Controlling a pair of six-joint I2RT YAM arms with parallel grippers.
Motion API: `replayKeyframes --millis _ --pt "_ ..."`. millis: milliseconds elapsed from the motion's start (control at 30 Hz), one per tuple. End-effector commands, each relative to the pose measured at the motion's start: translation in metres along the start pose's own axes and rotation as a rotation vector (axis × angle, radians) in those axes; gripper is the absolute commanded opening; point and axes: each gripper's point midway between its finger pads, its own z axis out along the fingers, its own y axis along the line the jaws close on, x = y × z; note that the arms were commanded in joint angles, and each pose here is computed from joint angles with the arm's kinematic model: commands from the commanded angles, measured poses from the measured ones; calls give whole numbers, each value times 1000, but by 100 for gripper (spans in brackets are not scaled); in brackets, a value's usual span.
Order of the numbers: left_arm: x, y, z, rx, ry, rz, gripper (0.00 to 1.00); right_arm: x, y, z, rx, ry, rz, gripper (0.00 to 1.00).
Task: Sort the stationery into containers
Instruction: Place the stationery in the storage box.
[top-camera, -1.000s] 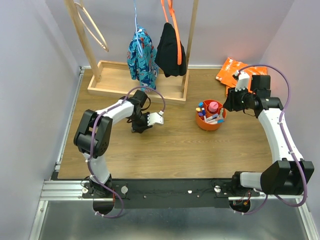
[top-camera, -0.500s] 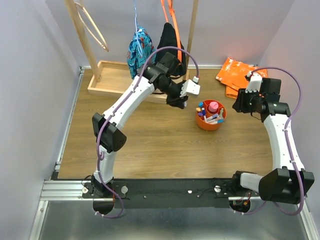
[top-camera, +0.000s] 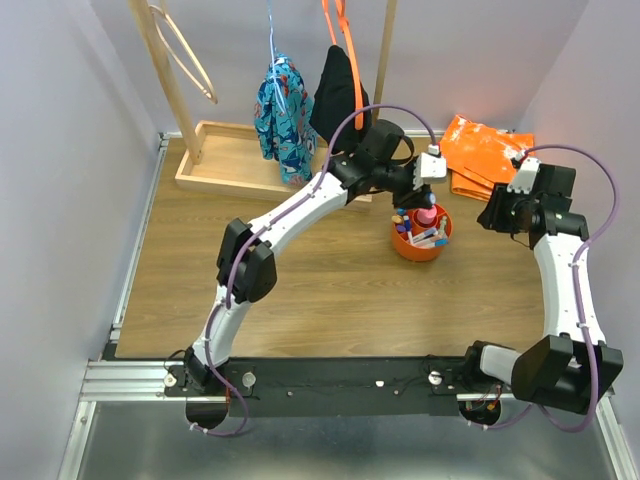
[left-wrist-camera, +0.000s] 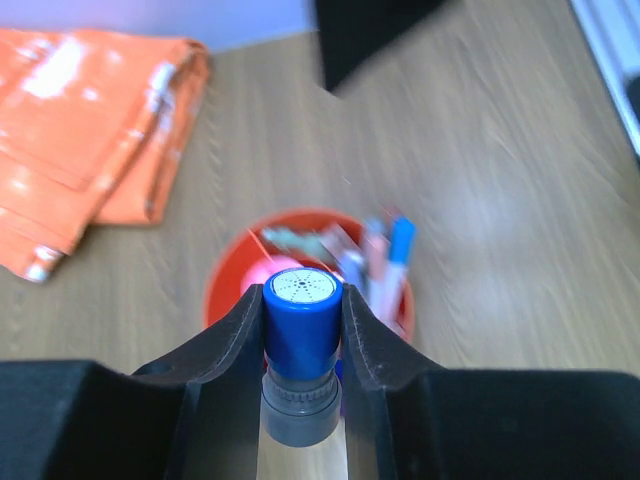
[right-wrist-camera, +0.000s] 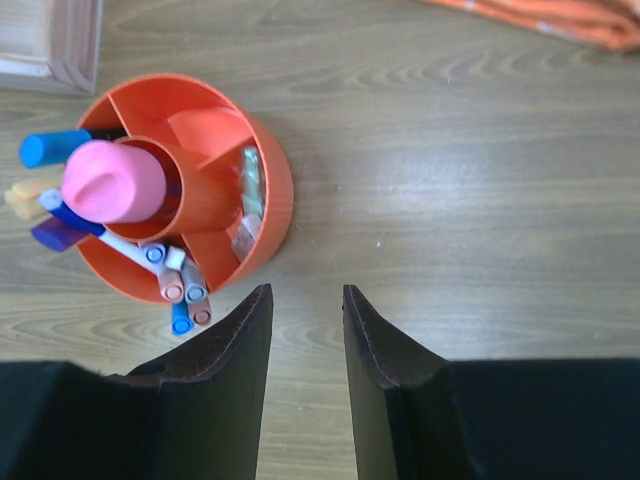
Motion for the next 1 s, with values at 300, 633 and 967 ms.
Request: replayKeyframes --millis 300,633,967 --pt "-6 91 39 -339 -204 -118 0 25 -8 -5 20 26 77 42" --pt "29 93 62 -306 -229 -250 0 31 -13 -9 46 36 108 42" --pt "60 96 75 -296 -205 -282 0 30 -15 -24 83 28 102 42"
